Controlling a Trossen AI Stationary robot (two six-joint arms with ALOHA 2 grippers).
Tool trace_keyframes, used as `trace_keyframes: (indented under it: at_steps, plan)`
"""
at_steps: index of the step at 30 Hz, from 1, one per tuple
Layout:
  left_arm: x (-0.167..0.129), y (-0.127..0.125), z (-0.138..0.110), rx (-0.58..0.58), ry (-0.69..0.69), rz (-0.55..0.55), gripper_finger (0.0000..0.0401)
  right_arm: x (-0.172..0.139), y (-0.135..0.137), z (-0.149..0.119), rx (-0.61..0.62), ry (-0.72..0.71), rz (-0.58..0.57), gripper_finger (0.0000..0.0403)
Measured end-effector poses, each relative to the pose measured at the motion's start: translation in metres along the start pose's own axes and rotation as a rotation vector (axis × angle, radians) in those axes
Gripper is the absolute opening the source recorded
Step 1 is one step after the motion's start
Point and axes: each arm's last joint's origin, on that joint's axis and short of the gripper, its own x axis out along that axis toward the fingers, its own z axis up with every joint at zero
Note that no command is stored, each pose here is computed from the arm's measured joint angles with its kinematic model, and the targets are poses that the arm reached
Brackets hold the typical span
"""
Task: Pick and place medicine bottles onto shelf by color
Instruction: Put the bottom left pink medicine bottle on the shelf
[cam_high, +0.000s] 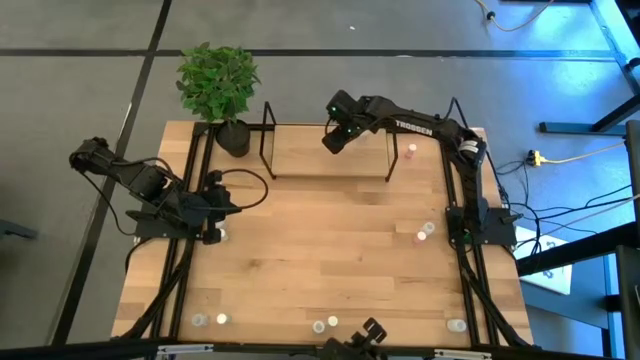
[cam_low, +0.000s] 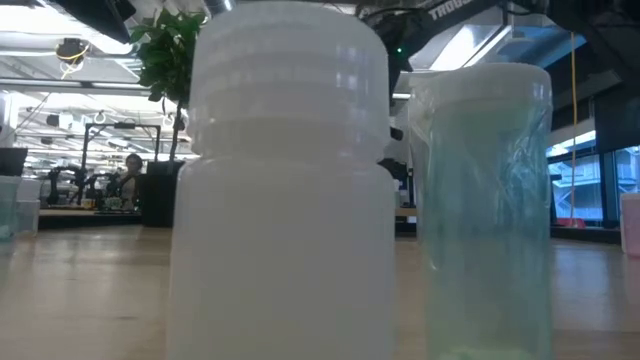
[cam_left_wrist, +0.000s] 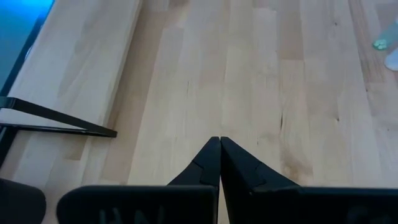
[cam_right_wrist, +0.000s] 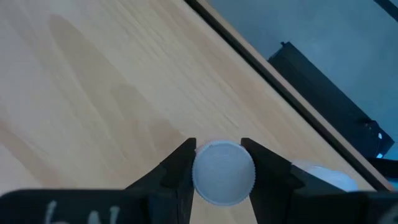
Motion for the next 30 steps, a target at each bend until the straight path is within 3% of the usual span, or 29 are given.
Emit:
trace_keyframes:
  at_steps: [14,25,30]
  plan:
    - [0.0,0.0,0.0,0.0,0.001,0.0,0.0,0.026,-0.006,0.001,-0.02,0.013,-0.072,0.0123]
    - [0.0,0.0,0.0,-0.001,0.0,0.0,0.0,0.028,-0.014,0.003,0.004,0.013,-0.066,0.0123]
    - [0.0,0.0,0.0,-0.004,-0.004,-0.002,0.0,0.028,-0.012,0.002,-0.041,0.021,-0.028,0.0123]
